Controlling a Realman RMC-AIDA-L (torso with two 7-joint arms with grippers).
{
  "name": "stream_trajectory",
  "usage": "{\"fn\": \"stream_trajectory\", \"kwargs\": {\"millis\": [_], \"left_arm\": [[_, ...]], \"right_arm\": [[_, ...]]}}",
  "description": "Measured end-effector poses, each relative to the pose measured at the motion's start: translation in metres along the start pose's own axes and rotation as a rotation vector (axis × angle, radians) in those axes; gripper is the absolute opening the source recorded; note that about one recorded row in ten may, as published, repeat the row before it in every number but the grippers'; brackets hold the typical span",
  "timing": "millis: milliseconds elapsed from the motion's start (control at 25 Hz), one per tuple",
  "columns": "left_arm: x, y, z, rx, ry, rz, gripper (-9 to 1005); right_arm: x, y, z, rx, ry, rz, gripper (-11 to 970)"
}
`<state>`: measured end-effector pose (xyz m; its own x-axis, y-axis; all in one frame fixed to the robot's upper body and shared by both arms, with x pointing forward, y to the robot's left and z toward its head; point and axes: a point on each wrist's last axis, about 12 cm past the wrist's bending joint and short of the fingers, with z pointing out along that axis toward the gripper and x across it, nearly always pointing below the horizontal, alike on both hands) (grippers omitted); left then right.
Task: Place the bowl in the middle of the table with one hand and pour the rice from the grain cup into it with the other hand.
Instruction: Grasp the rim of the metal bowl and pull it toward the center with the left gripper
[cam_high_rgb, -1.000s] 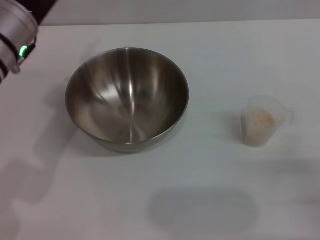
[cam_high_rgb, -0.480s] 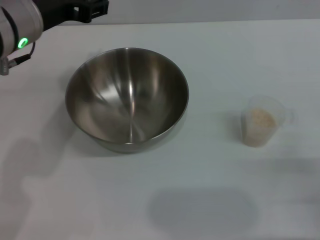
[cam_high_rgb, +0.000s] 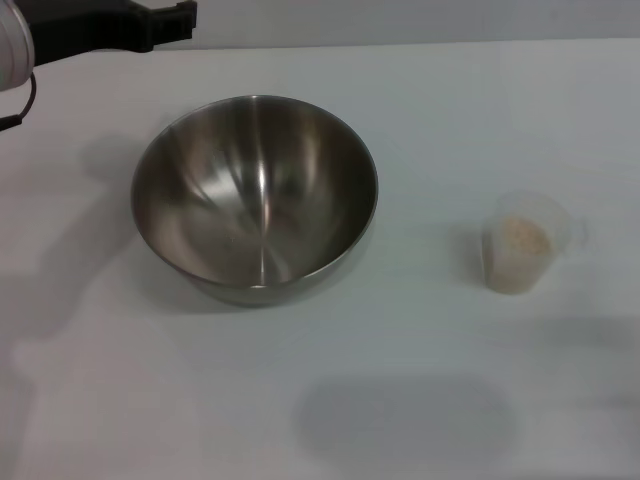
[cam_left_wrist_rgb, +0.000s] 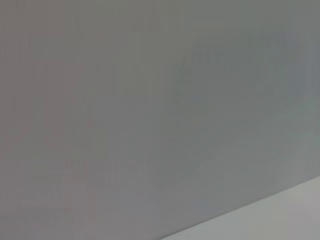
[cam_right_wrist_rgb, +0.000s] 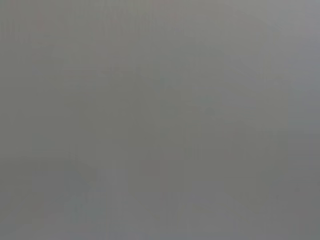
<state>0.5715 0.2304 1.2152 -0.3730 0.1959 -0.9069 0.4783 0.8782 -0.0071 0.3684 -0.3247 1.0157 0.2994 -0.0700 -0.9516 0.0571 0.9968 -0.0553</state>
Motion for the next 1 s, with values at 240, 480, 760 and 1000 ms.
{"fn": "stream_trajectory", "kwargs": {"millis": [240,480,760,1000], "left_arm": [[0.008,0.001,-0.004,0.005,0.03,0.024,813],[0.013,-0.002,-0.006,0.031,0.072,0.037,813],[0.018,0.0,-0.008,0.026,0.093,0.049,814],[0.022,-0.001,-0.007,0.042,0.125,0.065,814]], "right_arm": [[0.0,0.0,-0.001,0.002,-0.001,-0.001,840],[-0.001,-0.001,-0.002,0.004,-0.005,-0.002,839],[-0.001,-0.001,-0.002,0.004,-0.007,-0.002,839],[-0.002,-0.001,-0.002,0.003,-0.009,-0.002,839]]}}
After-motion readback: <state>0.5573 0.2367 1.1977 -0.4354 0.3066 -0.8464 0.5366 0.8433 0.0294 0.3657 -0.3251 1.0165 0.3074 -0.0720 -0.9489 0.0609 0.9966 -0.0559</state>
